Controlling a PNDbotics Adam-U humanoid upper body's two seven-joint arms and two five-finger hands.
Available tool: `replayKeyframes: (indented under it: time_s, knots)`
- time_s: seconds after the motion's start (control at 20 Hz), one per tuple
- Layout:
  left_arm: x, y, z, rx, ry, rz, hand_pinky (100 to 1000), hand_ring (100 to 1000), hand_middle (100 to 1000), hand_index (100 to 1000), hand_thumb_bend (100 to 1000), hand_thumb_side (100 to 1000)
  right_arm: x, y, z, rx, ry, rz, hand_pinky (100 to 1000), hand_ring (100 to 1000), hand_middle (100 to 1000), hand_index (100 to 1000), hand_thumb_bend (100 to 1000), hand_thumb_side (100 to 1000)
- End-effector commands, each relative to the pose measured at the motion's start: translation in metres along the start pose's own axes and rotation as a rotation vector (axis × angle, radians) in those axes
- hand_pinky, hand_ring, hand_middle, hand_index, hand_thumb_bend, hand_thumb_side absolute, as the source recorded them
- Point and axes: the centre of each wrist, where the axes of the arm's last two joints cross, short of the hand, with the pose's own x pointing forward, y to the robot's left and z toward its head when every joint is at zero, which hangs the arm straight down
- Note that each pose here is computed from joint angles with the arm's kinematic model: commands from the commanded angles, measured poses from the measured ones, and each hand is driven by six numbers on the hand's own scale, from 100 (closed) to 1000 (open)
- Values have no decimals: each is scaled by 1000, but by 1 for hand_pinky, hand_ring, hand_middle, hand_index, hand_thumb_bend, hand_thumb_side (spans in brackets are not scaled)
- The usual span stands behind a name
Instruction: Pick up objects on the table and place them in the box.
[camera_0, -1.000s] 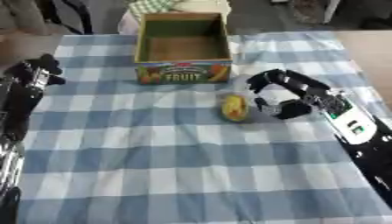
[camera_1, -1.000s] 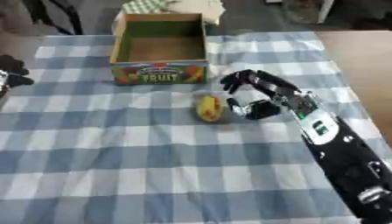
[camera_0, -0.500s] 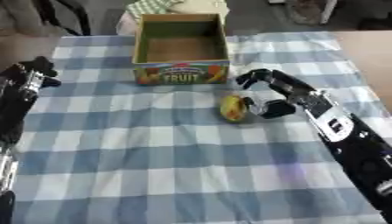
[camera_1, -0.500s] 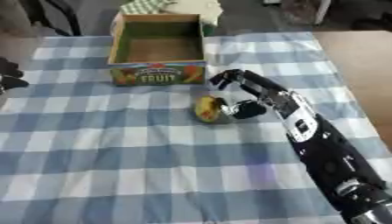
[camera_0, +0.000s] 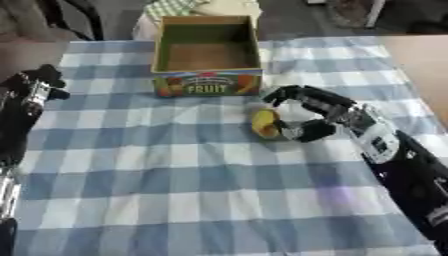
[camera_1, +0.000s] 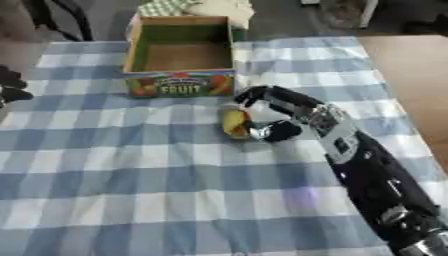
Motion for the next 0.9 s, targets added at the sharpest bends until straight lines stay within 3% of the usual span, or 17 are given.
replayKeyframes:
  time_s: [0.05,0.2,0.3,0.35,0.45,0.65,0.9]
  knots:
    - [6,1,-3,-4,-24,-3,811,598,575,688,310,663,0,-3,-3,7,5,42,959,796,802,907,100,266]
    - [6,1,-2,-5,-23,-2,811,598,574,688,310,664,0,5,-5,24,12,51,957,794,793,899,100,251]
    - [6,1,-2,-5,-23,-2,811,598,574,688,311,664,-1,9,-6,35,15,62,949,779,731,863,100,167]
    - [6,1,-2,-6,-23,-2,811,598,574,688,311,664,-1,10,-6,36,18,69,941,763,666,822,100,114]
    - [6,1,-2,-6,-22,-1,811,598,574,688,311,664,-1,11,-7,20,23,82,922,736,559,724,100,112]
    - [6,1,-2,-4,-21,-1,811,598,574,687,311,664,-1,8,-6,-74,34,97,861,594,278,446,100,100]
    - [6,1,-2,-4,-21,-2,811,598,574,687,312,664,1,0,-5,-223,37,98,807,471,113,258,100,100]
